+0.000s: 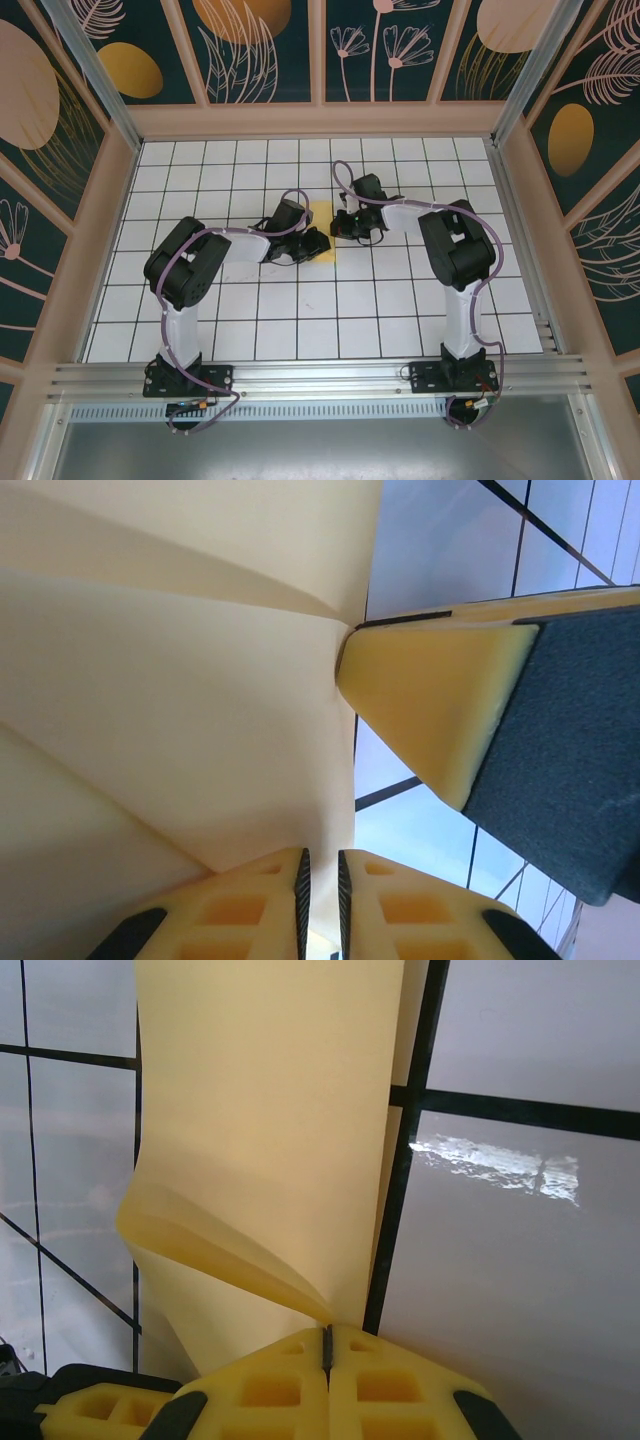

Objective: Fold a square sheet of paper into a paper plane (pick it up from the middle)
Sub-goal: Fold the triangle a second time at the center of the table.

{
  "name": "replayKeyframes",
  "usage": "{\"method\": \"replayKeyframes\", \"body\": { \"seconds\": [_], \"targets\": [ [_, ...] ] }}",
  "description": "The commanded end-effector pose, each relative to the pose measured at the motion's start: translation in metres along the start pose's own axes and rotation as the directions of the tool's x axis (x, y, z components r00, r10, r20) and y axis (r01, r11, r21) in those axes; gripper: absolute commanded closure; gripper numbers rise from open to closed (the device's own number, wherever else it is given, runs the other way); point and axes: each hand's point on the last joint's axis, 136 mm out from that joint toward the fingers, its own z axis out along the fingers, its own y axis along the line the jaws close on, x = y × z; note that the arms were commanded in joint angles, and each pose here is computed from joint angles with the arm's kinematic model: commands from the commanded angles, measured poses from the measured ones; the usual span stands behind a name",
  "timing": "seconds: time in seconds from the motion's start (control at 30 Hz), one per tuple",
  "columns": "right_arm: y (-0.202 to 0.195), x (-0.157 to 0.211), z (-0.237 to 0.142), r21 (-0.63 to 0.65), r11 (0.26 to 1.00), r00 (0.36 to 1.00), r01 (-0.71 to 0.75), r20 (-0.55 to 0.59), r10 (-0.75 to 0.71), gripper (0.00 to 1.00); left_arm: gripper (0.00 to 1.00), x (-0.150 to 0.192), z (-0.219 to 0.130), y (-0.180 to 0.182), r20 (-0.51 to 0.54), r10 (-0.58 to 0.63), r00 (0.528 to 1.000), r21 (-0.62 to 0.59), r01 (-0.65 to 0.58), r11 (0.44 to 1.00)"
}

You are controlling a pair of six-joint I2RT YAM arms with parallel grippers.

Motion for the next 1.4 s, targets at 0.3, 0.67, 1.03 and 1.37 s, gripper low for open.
{"method": "replayKeyframes", "body": {
  "seconds": [0.3, 0.67, 1.03, 1.37],
  "targets": [
    [0.025, -0.03, -0.034, 0.006, 1.0, 0.997, -0.006, 0.081, 0.005, 0.77, 0.85, 0.003, 0.003, 0.028, -0.001, -0.036, 0.999, -0.113, 0.036, 0.993],
    [0.032, 0.016, -0.068, -0.073, 0.994, 0.993, -0.082, 0.08, 0.087, 0.84, 0.86, 0.002, 0.003, 0.031, 0.006, -0.044, 0.999, -0.124, 0.044, 0.991],
    [0.041, 0.063, -0.042, -0.128, 0.987, 0.993, -0.101, -0.074, 0.092, 0.98, 0.88, 0.001, 0.001, 0.03, 0.015, -0.051, 0.999, -0.119, 0.053, 0.991],
    [0.029, 0.06, -0.022, -0.084, 0.99, 0.991, -0.11, -0.091, 0.102, 1.0, 0.9, 0.002, 0.0, 0.028, 0.013, -0.049, 0.999, -0.114, 0.051, 0.992]
  ]
}}
